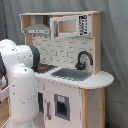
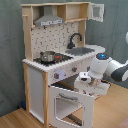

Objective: Play with the kitchen

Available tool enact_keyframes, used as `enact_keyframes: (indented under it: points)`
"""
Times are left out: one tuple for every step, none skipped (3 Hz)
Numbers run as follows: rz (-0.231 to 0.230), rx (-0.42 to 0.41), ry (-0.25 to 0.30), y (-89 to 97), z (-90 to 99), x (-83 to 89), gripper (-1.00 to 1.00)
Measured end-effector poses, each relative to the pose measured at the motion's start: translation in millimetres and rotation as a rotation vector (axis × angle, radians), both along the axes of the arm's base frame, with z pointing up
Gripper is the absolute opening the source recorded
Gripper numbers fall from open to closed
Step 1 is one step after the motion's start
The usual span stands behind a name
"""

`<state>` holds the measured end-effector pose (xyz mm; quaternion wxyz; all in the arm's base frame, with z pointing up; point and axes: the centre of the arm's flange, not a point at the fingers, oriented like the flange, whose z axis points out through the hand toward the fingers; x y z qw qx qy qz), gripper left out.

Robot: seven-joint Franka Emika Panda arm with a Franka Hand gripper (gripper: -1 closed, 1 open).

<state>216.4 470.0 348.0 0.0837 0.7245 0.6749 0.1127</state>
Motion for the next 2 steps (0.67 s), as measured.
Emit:
enact_keyframes:
  points:
    - [-0.021, -0.013, -0.017, -3.0, -0.8, 3.8, 1.0]
    - [-0.071, -0.057, -0.075, -10.3, -1.2, 13.2, 1.0]
